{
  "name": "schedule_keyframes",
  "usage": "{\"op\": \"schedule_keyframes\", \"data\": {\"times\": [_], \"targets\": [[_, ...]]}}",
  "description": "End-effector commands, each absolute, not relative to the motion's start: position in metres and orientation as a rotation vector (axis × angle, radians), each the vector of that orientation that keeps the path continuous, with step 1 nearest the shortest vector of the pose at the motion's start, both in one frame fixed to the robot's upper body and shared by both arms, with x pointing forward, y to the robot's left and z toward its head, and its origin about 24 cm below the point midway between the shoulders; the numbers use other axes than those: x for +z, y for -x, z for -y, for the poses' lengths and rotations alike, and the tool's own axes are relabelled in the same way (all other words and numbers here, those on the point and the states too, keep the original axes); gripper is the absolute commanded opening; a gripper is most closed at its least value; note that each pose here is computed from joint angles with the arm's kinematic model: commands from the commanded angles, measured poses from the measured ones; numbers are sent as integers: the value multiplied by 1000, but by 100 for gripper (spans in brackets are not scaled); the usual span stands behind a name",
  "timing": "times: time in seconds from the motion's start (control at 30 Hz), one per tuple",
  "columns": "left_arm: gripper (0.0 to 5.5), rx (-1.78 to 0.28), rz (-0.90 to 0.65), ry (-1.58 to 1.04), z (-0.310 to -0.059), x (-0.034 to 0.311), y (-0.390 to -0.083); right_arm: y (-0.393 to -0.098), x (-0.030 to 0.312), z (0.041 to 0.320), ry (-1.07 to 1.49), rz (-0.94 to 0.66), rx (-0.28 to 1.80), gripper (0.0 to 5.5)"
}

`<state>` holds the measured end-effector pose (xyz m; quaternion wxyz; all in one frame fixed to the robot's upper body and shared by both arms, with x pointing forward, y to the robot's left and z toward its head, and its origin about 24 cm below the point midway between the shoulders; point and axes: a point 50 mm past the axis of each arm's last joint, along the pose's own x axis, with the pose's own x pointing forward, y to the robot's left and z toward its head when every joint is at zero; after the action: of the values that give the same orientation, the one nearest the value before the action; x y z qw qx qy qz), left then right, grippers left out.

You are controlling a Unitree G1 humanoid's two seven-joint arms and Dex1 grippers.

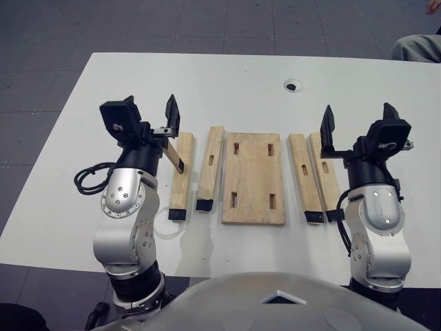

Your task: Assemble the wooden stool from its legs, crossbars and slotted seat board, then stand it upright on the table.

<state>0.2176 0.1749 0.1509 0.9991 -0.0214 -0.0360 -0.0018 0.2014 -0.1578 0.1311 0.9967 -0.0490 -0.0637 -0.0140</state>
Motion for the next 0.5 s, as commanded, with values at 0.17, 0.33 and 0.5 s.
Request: {"op": "schedule_keyframes", "data": {"times": [0.17, 0.33, 0.5], "targets": [[418, -49, 174, 64, -179, 187, -247, -205, 132, 158, 101, 139, -31, 550], [418, -30, 399, 33, -182, 233, -250, -205, 132, 159, 102, 140, -30, 550], [418, -44, 198, 82, -181, 202, -265, -204, 133, 158, 99, 141, -29, 550]]}}
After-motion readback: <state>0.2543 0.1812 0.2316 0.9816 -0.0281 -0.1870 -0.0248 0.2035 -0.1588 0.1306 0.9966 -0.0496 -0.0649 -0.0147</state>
